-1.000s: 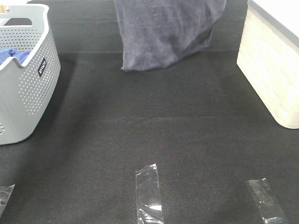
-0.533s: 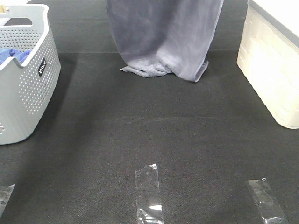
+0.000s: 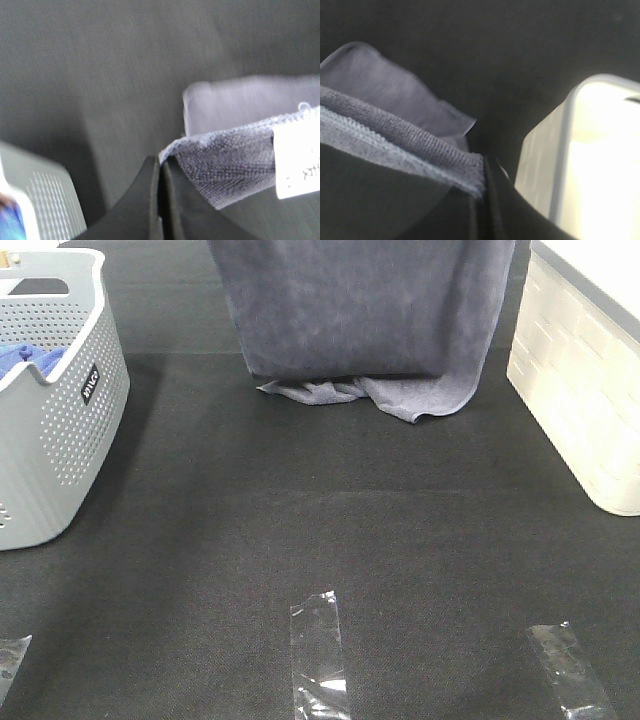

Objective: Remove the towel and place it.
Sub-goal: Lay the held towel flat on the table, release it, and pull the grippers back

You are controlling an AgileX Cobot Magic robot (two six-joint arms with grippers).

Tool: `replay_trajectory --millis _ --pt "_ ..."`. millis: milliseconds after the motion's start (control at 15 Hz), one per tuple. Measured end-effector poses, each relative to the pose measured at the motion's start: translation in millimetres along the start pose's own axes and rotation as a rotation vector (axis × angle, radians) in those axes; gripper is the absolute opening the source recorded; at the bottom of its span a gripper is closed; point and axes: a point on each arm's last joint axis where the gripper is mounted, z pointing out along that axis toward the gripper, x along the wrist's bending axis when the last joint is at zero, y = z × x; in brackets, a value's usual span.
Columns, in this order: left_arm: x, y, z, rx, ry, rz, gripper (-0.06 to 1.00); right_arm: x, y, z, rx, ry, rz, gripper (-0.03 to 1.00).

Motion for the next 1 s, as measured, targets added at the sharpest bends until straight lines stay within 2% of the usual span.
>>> replay_trajectory --millis 133,267,400,533,667,800,1000 --pt "-1.7 -5.0 -0.1 0.055 -0.023 -0.015 0.0 1.6 -2.6 0.7 0.027 0.017 0.005 0.0" --pt "-5.4 -5.4 -1.8 0.063 -0.06 -0.039 0.0 3.5 -6.8 2.6 0.047 0.054 0.027 0.0" --pt "-17.1 -3.7 -12.6 0.055 -0.081 -0.027 0.0 9.2 -16.3 4.6 0.089 0.101 0.055 0.0" --pt "-35.8 -12.1 -24.8 0.091 -0.078 0.024 0.0 14.1 -39.2 6.5 0.179 0.123 0.062 0.0" --pt "-45.9 -32.3 -37.7 0.172 -0.067 0.062 0.0 20.8 -64.9 -0.9 0.253 0.15 0.072 0.0" --pt "-51.2 -68.2 -48.0 0.299 -0.061 0.067 0.0 32.2 -95.4 -7.4 0.33 0.216 0.1 0.0" --pt "-62.4 -115.0 -84.8 0.399 -0.073 0.09 0.0 47.4 -141.7 -19.3 0.431 0.29 0.138 0.0"
